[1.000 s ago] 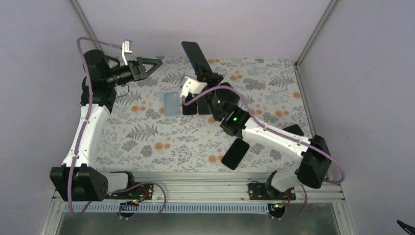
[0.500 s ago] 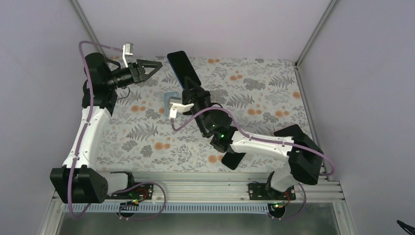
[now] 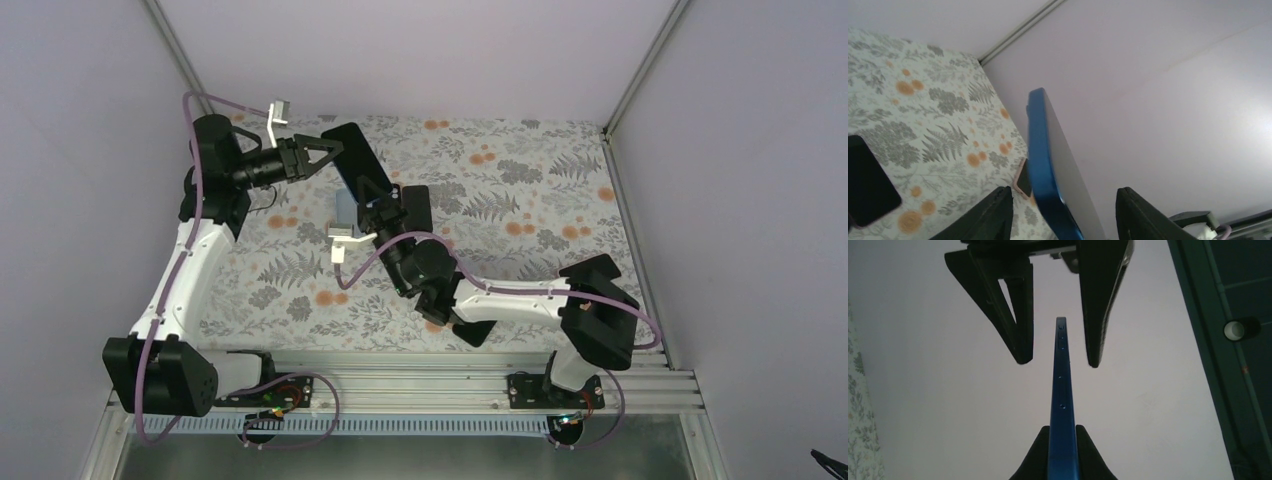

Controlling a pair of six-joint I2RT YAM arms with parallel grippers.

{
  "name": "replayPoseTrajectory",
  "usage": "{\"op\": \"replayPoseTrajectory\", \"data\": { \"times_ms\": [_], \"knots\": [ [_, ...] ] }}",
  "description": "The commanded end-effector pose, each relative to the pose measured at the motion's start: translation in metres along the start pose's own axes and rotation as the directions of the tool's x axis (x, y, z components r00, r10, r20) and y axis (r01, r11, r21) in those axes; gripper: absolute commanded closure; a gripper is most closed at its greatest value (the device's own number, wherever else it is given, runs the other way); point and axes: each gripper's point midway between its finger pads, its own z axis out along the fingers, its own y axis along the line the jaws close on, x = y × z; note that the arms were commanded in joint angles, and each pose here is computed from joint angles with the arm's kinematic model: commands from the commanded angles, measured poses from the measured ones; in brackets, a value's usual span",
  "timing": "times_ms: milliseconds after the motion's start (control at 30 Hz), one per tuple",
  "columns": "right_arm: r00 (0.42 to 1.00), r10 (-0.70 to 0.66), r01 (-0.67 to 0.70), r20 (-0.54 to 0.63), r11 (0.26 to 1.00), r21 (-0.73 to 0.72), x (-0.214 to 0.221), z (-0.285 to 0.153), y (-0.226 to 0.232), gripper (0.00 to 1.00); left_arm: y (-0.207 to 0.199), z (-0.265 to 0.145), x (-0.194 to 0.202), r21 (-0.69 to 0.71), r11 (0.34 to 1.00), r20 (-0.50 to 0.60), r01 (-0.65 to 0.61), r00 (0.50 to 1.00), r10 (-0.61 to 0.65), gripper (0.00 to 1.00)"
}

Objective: Take the phone out of the phone case
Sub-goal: Place the phone at the center of the board.

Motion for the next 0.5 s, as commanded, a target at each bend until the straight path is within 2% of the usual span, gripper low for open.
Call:
{"op": "replayPoseTrajectory", "data": {
  "times_ms": [0, 267, 400, 467],
  "knots": [
    [1.0, 0.013, -0.014, 0.009, 0.992, 0.126, -0.007, -0.007, -0.027, 0.96, 0.003, 0.004, 0.001, 0.003, 1.0, -0.011, 0.01, 1.0, -0.01, 0.53],
    [1.0, -0.01, 0.011, -0.008, 0.987, 0.158, -0.004, -0.012, -0.027, 0.95, 0.012, 0.008, 0.002, 0.0, 0.999, -0.018, 0.042, 0.999, -0.042, 0.83],
    [1.0, -0.012, 0.013, -0.009, 0.988, 0.156, -0.003, -0.014, -0.024, 0.87, 0.016, 0.008, 0.001, -0.011, 0.999, -0.01, 0.051, 0.999, -0.051, 0.95],
    [1.0, -0.016, 0.017, -0.014, 0.989, 0.148, -0.002, -0.014, -0.022, 0.82, 0.017, 0.008, 0.0, -0.012, 0.999, -0.006, 0.051, 0.999, -0.051, 0.97]
  ]
}}
